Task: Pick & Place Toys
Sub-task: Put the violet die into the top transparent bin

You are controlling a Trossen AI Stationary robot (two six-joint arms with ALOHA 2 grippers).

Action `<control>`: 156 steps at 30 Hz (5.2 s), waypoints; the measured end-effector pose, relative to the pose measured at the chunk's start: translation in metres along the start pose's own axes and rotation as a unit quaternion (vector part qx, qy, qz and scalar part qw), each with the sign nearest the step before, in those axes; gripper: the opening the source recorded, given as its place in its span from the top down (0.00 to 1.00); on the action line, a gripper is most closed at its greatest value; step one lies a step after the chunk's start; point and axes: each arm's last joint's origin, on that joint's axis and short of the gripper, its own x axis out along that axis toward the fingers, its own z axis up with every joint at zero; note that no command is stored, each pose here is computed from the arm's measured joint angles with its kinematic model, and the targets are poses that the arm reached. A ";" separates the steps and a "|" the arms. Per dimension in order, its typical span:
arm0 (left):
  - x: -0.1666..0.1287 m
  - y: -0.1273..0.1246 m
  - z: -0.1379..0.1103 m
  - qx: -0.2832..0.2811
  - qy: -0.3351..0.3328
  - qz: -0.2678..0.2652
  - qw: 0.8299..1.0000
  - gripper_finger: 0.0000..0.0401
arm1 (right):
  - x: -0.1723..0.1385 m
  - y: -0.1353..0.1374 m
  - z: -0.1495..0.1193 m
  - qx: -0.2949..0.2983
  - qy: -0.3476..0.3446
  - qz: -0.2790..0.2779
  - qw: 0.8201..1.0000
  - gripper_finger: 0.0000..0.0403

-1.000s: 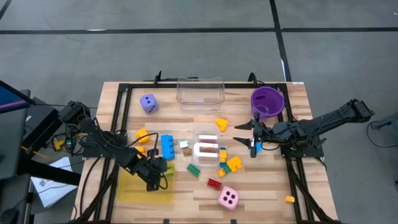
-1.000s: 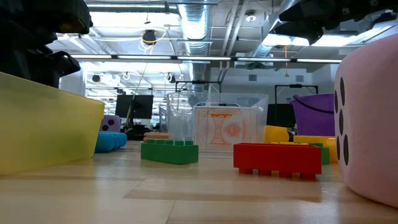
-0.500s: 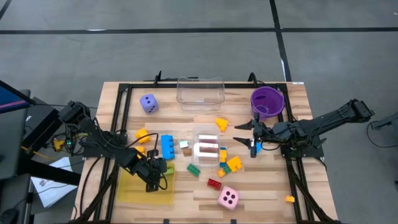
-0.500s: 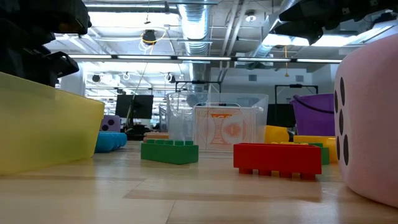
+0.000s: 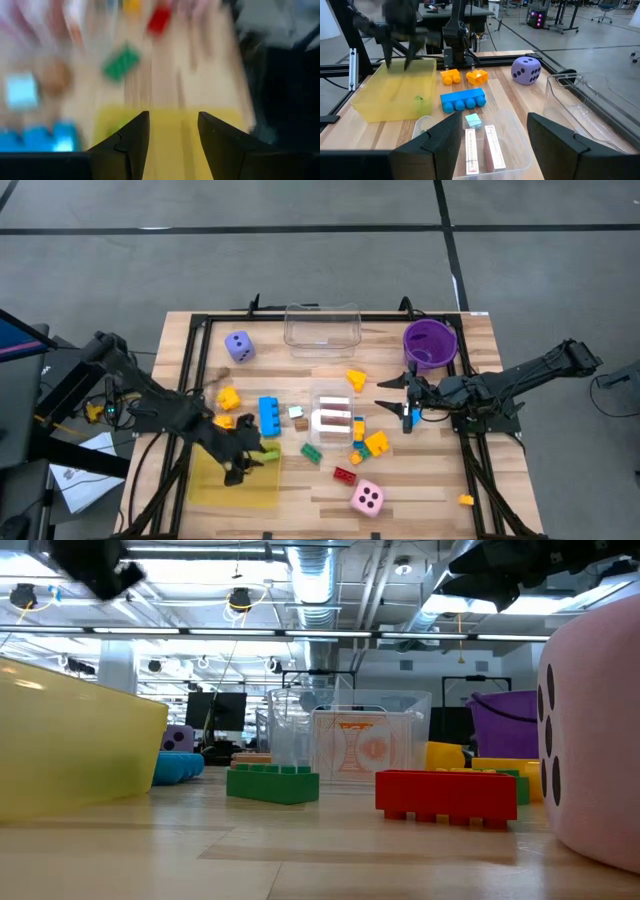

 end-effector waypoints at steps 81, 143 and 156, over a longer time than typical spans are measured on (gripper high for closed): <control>-0.112 0.303 0.073 -0.074 0.271 0.343 0.896 0.05 | -0.001 -0.010 0.004 0.024 -0.012 -0.021 0.999 0.46; -0.047 0.347 -0.031 -0.097 0.369 0.202 0.902 0.00 | -0.001 -0.008 0.002 0.018 0.002 0.004 1.000 0.46; -0.035 0.344 -0.042 -0.085 0.365 0.200 0.905 0.02 | -0.001 -0.008 0.000 0.014 0.009 0.003 1.000 0.46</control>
